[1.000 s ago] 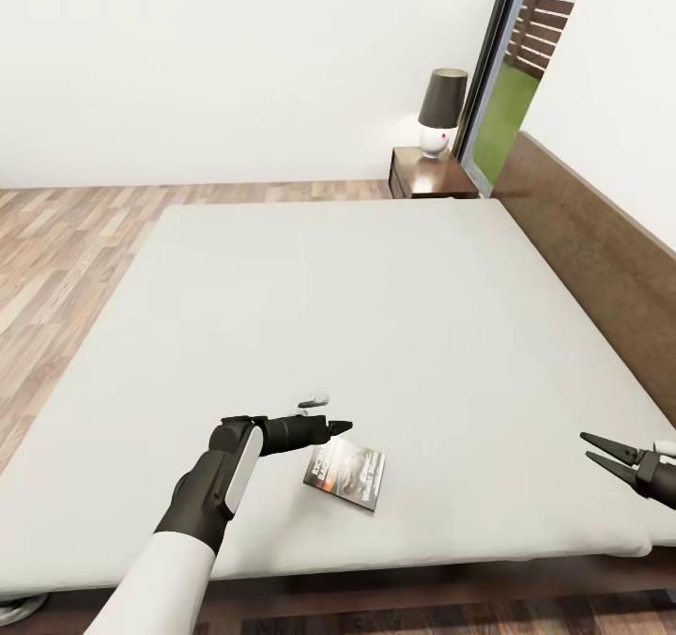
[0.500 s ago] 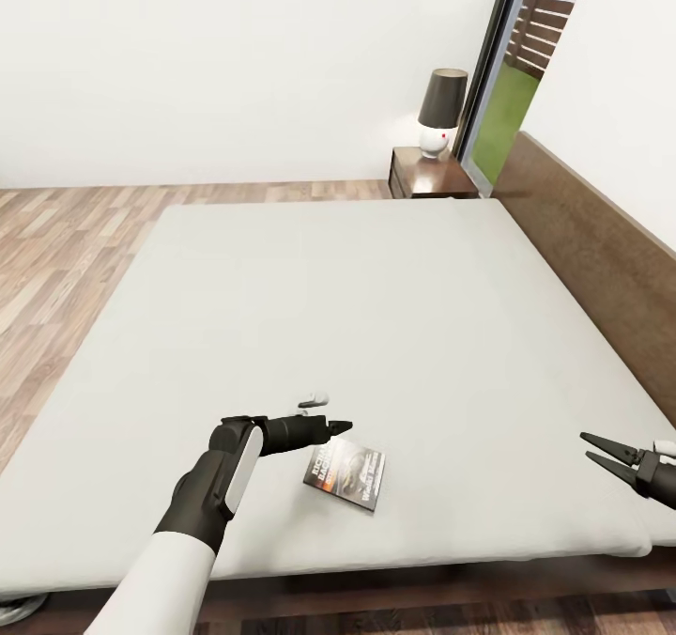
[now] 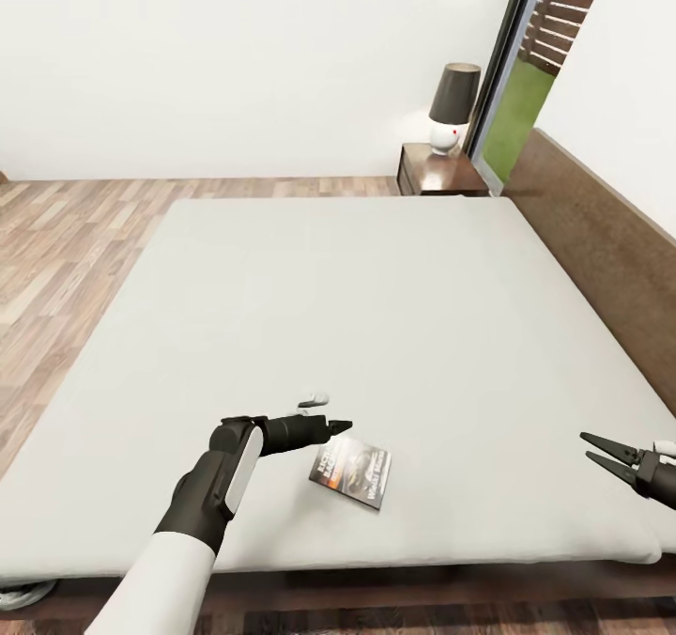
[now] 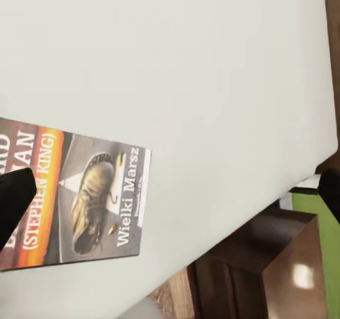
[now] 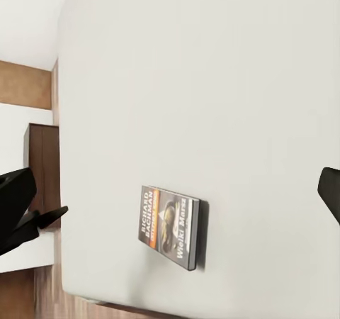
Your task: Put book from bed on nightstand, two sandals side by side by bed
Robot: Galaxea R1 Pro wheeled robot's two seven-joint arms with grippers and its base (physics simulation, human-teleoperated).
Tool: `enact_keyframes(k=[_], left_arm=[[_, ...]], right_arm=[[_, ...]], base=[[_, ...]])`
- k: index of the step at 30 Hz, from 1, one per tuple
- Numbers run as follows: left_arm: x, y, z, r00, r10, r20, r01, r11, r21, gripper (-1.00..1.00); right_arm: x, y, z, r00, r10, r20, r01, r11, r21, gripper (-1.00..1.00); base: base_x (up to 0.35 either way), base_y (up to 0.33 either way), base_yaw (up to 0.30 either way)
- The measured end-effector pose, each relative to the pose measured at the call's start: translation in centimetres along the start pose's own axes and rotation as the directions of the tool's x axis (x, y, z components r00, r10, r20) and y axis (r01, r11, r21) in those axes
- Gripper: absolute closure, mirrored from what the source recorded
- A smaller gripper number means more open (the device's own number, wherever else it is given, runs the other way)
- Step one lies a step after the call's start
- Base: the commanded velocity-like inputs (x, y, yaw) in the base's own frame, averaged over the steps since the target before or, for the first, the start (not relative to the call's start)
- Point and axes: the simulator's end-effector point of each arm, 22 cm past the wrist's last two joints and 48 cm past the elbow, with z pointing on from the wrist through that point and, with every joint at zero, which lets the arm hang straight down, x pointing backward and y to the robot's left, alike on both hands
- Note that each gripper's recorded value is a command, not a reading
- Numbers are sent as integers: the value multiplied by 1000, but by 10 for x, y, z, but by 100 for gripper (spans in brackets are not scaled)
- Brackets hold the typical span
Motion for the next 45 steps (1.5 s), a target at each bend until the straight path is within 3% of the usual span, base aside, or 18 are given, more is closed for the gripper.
enact_keyframes(k=[3,6,7,9,11,14,15,21,24,28,45], left_arm=[[5,6,4,1000,-4,-4,4,1000,-14,-100],[5,21,5,1000,-3,-4,2,997,-78,-100],[-11,35,2,1000,6,16,-4,988,-153,-100],[-34,36,1,999,7,48,2,984,-181,-100],[-61,13,4,996,-8,87,19,990,-136,-100],[-61,-38,20,998,3,70,-2,1000,-22,-100],[-62,-44,22,997,5,75,-4,1000,-6,-100],[-65,-58,26,995,-9,99,5,999,45,-100],[-65,-70,27,994,-39,101,27,994,110,-100],[-64,-77,28,993,-59,99,44,988,149,-100],[-59,-75,30,993,-68,96,53,987,153,-100]], right_arm=[[1,-2,1,1000,2,-2,-2,1000,3,-100],[2,-3,1,1000,4,-4,-4,1000,5,-100],[2,-4,1,1000,5,-5,-4,1000,6,-100],[3,-5,2,1000,6,-7,-6,1000,7,-100],[3,-5,3,1000,3,-8,-3,1000,7,-100],[1,-3,4,1000,-7,-10,7,1000,5,-100],[2,-3,4,1000,-7,-11,7,1000,6,-100],[3,-6,5,1000,-4,-16,4,1000,10,-100],[4,-7,6,1000,-2,-18,2,1000,12,-100],[5,-9,6,1000,1,-20,0,1000,14,-100],[6,-11,7,1000,2,-21,-2,1000,19,-100]], base=[[0,0,125],[0,0,127],[0,0,127],[0,0,127],[0,0,127],[0,0,126],[0,0,125],[0,0,123],[0,0,120],[0,0,115],[0,0,22]])
